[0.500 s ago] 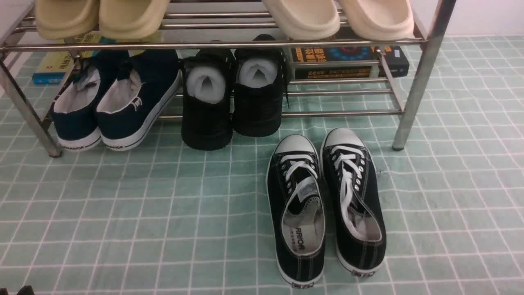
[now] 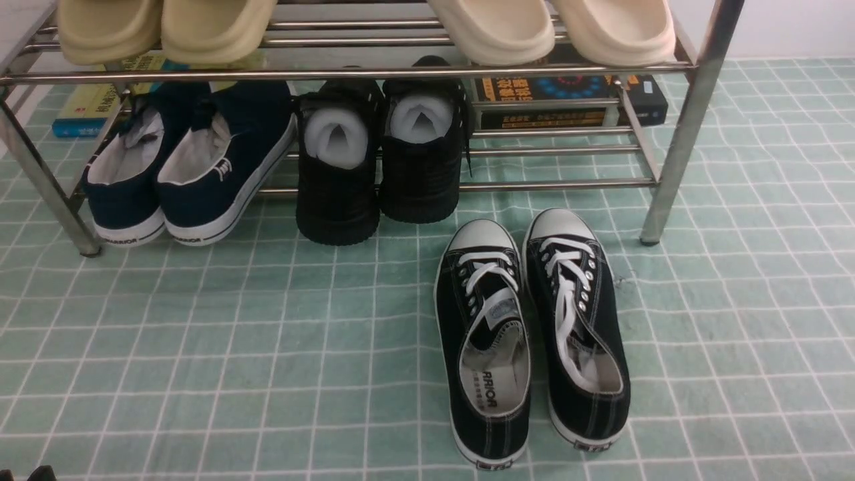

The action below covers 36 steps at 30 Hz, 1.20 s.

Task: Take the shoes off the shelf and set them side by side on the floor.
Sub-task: 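Grasp the leftmost shoe on the bottom shelf of the shoe rack with the left gripper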

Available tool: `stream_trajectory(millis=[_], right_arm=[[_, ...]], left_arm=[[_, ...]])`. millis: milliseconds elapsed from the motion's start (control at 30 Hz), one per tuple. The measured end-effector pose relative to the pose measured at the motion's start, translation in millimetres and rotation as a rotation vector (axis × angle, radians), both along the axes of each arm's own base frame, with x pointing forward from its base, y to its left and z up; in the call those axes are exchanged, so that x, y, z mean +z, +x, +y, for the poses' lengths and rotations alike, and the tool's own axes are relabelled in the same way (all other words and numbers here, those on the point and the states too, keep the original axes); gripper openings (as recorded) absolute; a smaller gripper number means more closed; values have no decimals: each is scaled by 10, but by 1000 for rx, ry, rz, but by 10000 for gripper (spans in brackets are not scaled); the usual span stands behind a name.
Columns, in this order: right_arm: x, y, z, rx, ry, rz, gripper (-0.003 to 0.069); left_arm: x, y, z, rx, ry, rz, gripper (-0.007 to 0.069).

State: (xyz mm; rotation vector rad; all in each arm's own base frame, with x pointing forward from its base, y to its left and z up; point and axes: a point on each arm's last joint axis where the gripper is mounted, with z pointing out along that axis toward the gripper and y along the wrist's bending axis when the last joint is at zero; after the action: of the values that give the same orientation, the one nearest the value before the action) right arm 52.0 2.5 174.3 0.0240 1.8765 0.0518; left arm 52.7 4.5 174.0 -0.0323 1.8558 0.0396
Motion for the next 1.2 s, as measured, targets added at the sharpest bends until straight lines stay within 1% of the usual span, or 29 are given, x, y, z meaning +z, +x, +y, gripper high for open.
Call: stream_trajectory(millis=[233, 333, 367, 400, 433, 500, 533, 567, 600, 633, 733, 867, 900, 933, 967, 1000, 1033, 1067, 1100, 1133, 1200], right_arm=[[0, 0, 0, 0, 0, 0, 127], [0, 0, 0, 0, 0, 0, 130], [0, 0, 0, 0, 0, 0, 131], [0, 0, 0, 0, 0, 0, 132], [0, 0, 0, 0, 0, 0, 133], [0, 0, 0, 0, 0, 0, 135], [0, 0, 0, 0, 0, 0, 137], [0, 0, 0, 0, 0, 0, 139], [0, 0, 0, 0, 0, 0, 139], [0, 0, 0, 0, 0, 0, 142], [0, 0, 0, 0, 0, 0, 146], [0, 0, 0, 0, 0, 0, 152], [0, 0, 0, 0, 0, 0, 153], [0, 0, 0, 0, 0, 0, 153], [0, 0, 0, 0, 0, 0, 153], [0, 0, 0, 0, 0, 0, 153], [0, 0, 0, 0, 0, 0, 156], [0, 0, 0, 0, 0, 0, 159], [0, 0, 0, 0, 0, 0, 162], [0, 0, 0, 0, 0, 0, 164], [0, 0, 0, 0, 0, 0, 165]], left_arm=[[2, 0, 12, 3, 37, 0, 242], [1, 0, 7, 8, -2, -1, 242], [0, 0, -7, 16, -83, -3, 242], [1, 1, -40, 33, -269, -7, 242], [3, 1, -63, 46, -400, -7, 242], [9, 0, -123, 82, -753, 9, 242], [9, -1, -142, 96, -868, 18, 242], [14, -1, -153, 105, -939, 22, 242], [13, -1, -157, 109, -968, 24, 242], [16, 0, -165, 121, -1044, 26, 242], [36, 7, -160, 124, -1090, 0, 242], [110, 25, -134, 110, -1113, -90, 239], [150, 31, -120, 103, -1137, -137, 225], [155, 32, -118, 103, -1141, -143, 218], [203, 32, -110, 95, -1155, -177, 188], [212, 31, -110, 93, -1156, -180, 175], [314, 19, -109, 75, -1149, -208, 121], [446, 11, -106, 55, -1110, -235, 70], [575, 7, -105, 41, -1079, -254, 43], [667, 17, -109, 38, -1042, -246, 20], [772, 71, -117, 49, -972, -189, 5]])
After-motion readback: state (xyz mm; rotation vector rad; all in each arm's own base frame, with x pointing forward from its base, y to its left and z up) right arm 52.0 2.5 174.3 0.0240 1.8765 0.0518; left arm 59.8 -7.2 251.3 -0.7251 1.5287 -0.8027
